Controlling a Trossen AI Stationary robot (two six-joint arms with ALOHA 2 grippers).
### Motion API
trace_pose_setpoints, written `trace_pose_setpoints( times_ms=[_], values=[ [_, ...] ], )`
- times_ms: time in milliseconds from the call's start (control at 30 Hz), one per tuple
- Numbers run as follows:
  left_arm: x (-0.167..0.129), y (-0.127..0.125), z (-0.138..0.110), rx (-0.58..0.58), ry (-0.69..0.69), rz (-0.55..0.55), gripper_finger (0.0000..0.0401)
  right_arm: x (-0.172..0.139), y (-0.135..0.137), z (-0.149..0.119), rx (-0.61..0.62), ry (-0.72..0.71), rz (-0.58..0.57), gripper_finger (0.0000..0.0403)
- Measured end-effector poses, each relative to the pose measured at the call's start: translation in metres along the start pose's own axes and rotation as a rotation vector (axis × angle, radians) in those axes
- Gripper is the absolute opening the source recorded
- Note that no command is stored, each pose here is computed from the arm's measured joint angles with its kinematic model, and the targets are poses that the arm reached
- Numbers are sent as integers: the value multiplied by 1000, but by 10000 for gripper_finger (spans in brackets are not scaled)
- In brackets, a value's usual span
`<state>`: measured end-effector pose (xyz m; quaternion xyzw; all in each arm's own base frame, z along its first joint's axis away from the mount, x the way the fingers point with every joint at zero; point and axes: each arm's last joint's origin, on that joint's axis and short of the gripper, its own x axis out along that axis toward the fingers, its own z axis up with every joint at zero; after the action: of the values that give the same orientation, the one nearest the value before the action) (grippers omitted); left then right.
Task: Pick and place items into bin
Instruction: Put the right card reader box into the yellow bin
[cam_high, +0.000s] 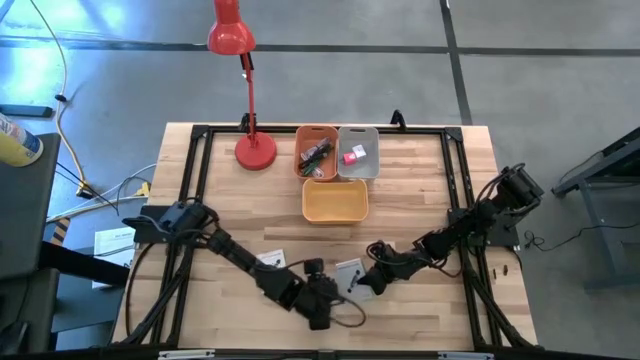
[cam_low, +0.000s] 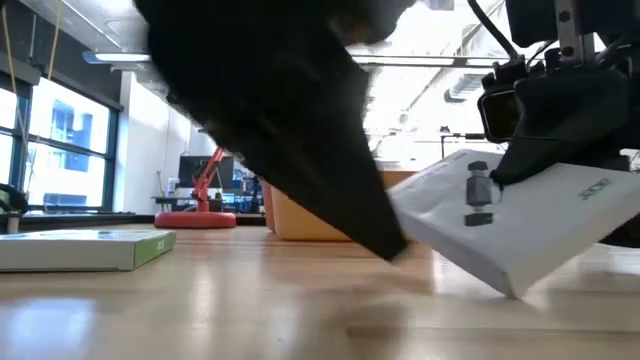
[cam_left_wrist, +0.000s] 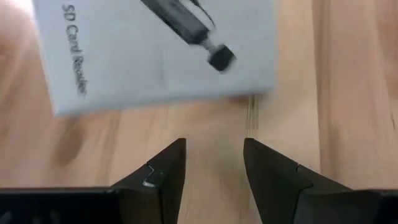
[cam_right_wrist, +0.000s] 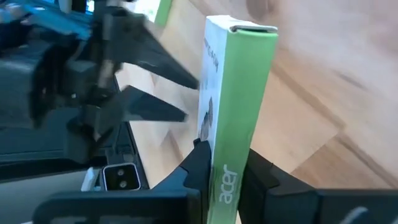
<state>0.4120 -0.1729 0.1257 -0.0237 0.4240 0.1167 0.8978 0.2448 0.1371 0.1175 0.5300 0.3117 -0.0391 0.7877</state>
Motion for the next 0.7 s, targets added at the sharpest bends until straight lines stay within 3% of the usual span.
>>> trace_pose_setpoints(
  times_ms=[300, 700],
  values=[
    [-65, -12, -15, 57, 22, 171, 150, 0, 6, 5, -24, -70, 63, 49],
    [-106, -31, -55, 5, 86, 262, 150, -5, 29, 52, -24, -268, 365, 49]
  ],
)
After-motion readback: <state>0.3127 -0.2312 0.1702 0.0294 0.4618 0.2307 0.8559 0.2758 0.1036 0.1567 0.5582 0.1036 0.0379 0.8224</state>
